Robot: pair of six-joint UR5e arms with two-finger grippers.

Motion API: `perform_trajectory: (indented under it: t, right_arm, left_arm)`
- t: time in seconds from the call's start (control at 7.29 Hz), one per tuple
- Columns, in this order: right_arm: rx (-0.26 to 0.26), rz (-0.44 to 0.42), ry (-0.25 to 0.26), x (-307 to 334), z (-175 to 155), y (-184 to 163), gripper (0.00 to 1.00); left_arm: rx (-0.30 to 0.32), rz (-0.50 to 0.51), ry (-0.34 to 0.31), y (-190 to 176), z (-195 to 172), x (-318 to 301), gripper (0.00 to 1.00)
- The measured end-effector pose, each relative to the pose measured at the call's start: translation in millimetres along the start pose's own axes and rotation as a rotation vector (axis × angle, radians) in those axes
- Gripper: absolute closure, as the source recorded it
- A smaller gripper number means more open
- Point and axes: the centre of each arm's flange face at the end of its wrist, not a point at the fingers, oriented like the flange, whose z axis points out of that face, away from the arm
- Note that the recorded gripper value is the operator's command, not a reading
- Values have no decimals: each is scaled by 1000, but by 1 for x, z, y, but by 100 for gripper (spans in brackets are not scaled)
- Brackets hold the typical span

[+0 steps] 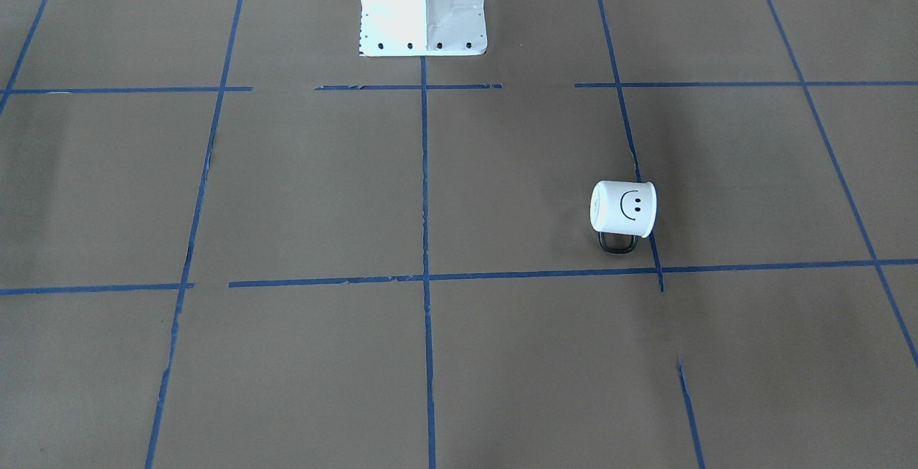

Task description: Flip mug

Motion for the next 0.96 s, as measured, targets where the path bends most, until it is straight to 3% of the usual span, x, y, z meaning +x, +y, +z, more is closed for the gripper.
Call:
perform_trajectory:
  t: [0.55,0.96]
  right_arm:
    - [0,0,0,0,0,0,0]
    - [0,0,0,0,0,0,0]
  left_arm:
    - [52,58,2,-22,-18,17,0]
    - [210,244,4,-49,-18,65,0]
